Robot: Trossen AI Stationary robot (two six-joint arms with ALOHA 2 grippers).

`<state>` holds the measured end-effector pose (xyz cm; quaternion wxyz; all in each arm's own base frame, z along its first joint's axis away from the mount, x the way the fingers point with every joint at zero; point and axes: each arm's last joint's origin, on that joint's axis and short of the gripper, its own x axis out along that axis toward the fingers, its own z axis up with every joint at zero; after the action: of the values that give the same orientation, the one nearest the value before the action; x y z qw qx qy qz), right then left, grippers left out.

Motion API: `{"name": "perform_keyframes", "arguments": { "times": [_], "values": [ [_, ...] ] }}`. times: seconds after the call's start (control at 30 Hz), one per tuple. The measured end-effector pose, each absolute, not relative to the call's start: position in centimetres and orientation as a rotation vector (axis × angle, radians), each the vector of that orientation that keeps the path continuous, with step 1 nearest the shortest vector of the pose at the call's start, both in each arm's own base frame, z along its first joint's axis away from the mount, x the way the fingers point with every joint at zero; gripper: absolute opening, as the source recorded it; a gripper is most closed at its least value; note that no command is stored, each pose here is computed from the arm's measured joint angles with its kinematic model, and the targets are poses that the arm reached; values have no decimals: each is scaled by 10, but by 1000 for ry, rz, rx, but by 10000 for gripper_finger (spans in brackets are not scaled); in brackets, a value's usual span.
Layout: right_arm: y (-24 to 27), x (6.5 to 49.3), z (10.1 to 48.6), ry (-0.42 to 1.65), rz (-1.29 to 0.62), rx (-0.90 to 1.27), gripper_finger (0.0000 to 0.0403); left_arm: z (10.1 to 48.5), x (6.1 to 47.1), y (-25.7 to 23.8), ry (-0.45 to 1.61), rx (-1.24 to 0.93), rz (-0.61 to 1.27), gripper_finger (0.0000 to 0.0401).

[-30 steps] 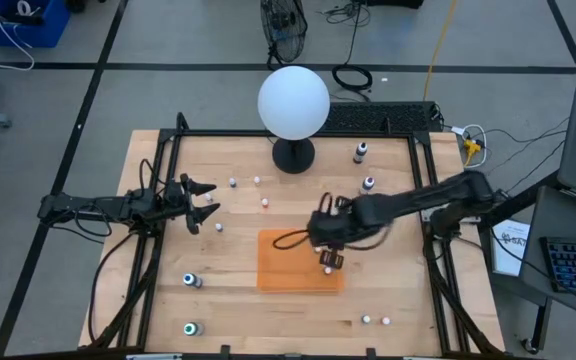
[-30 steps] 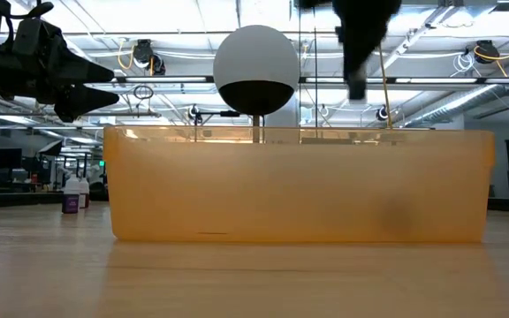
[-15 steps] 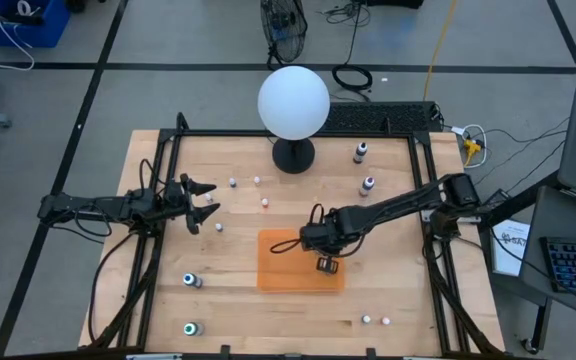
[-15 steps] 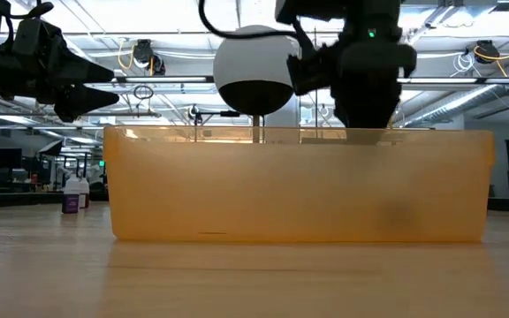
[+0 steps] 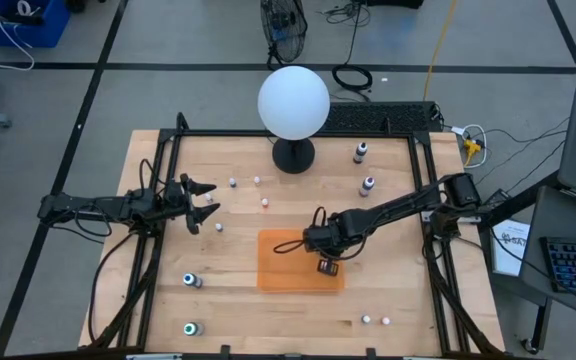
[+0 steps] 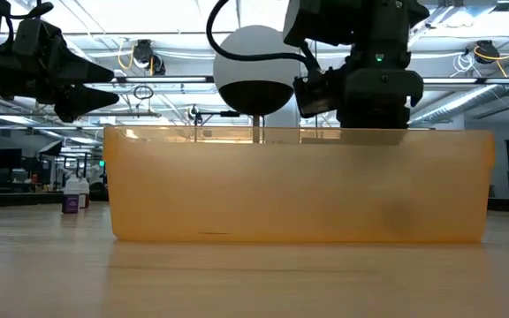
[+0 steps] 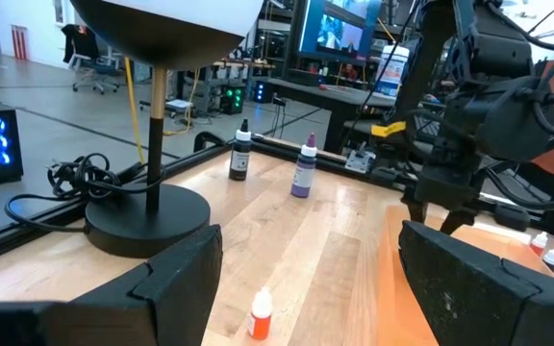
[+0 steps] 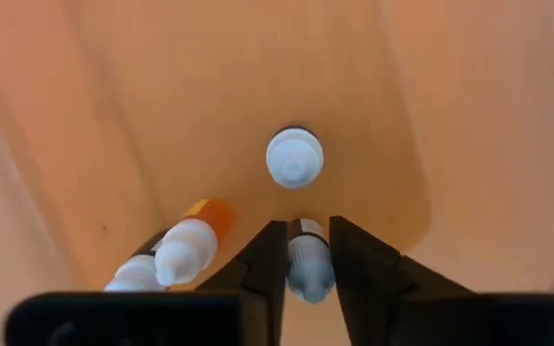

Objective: Pick & Place food coloring
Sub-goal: Put the small black food coloring bottle into the orange container, then put the small orange food coloring bottle into the orange container

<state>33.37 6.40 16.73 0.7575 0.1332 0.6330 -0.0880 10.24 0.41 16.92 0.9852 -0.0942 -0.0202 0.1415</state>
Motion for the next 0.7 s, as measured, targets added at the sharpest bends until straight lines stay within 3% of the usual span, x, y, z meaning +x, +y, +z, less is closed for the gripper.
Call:
{"name": "perform_keyframes", "arguments": {
  "times": [0.17, 0.4, 0.7],
  "values": [
    [63, 330, 179, 1347, -210, 331, 120, 169, 102, 4, -41, -189, 284, 310],
    [74, 314, 216, 1260, -234, 464, 114, 169, 102, 4, -41, -189, 285, 310],
    [166, 261, 226, 1459, -337, 843, 108, 169, 102, 4, -41, -189, 284, 310]
  ]
}}
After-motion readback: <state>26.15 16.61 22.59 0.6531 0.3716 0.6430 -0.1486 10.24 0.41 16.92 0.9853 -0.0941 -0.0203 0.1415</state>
